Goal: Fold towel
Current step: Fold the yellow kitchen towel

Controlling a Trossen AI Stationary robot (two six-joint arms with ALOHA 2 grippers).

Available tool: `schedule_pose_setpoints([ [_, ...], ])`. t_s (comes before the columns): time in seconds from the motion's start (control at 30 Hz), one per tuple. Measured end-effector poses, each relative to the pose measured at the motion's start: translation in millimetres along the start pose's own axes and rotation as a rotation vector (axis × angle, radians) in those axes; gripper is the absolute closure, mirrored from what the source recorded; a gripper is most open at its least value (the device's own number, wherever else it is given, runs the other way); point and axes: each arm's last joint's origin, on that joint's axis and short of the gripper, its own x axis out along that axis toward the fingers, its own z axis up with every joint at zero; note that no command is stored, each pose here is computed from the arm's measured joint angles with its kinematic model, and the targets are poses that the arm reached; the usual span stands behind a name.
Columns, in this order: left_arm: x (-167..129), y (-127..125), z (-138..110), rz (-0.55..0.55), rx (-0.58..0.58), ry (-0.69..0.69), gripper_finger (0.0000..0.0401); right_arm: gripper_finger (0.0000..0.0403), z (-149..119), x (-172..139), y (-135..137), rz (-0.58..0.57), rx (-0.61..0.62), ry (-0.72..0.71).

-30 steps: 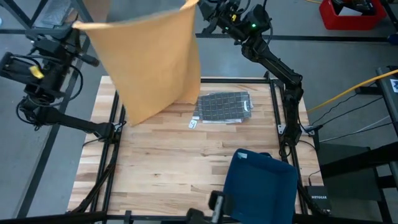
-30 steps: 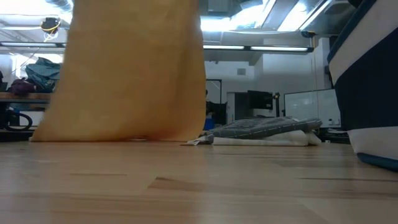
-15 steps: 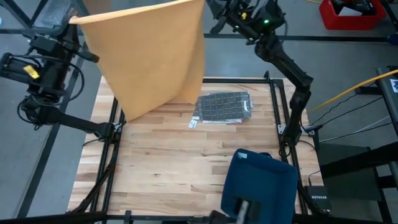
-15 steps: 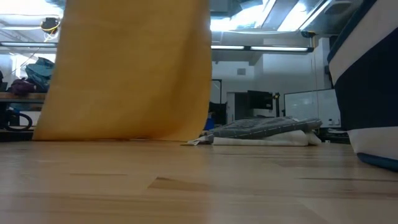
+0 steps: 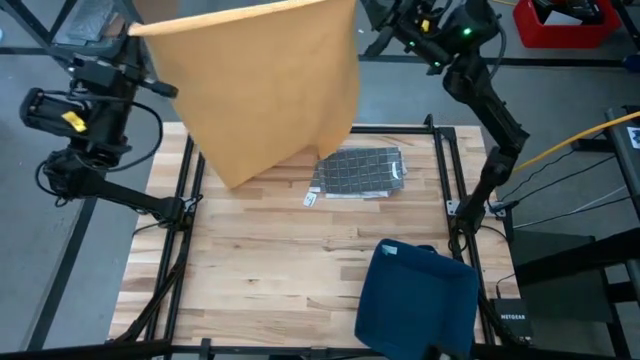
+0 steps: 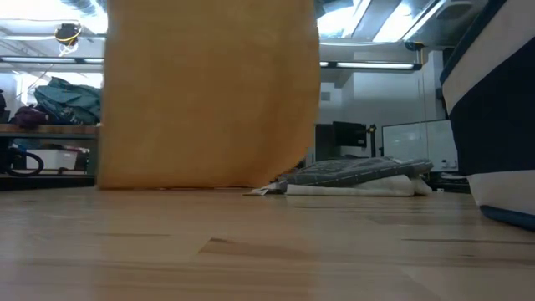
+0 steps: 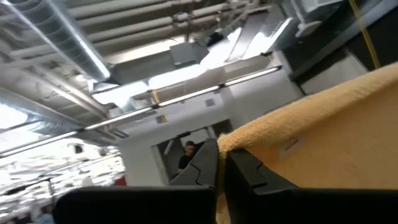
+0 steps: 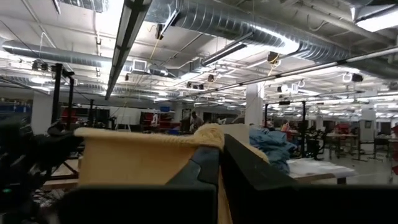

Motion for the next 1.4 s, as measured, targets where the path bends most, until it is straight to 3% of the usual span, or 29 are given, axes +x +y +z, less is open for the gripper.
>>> schedule_pose_setpoints([
  [0.33,3,29,10,0.064,-0.013,-0.018,0.0401,0.0389,-25,19,-1,0.039,0.099,-0.005],
  [0.73,5,44,14,0.087,-0.008,-0.017,0.0401,0.0389,-40,36,-7,0.031,0.105,-0.119],
  [0.97,6,34,14,0.041,-0.007,0.002,0.0401,0.0389,-21,26,4,0.077,0.142,-0.161],
  [1.23,9,6,19,-0.024,0.036,0.027,0.0401,0.0389,20,0,42,0.171,0.121,-0.189],
  [1.4,6,-14,26,-0.108,0.044,0.0,0.0401,0.0389,30,-9,61,0.231,0.149,-0.19],
])
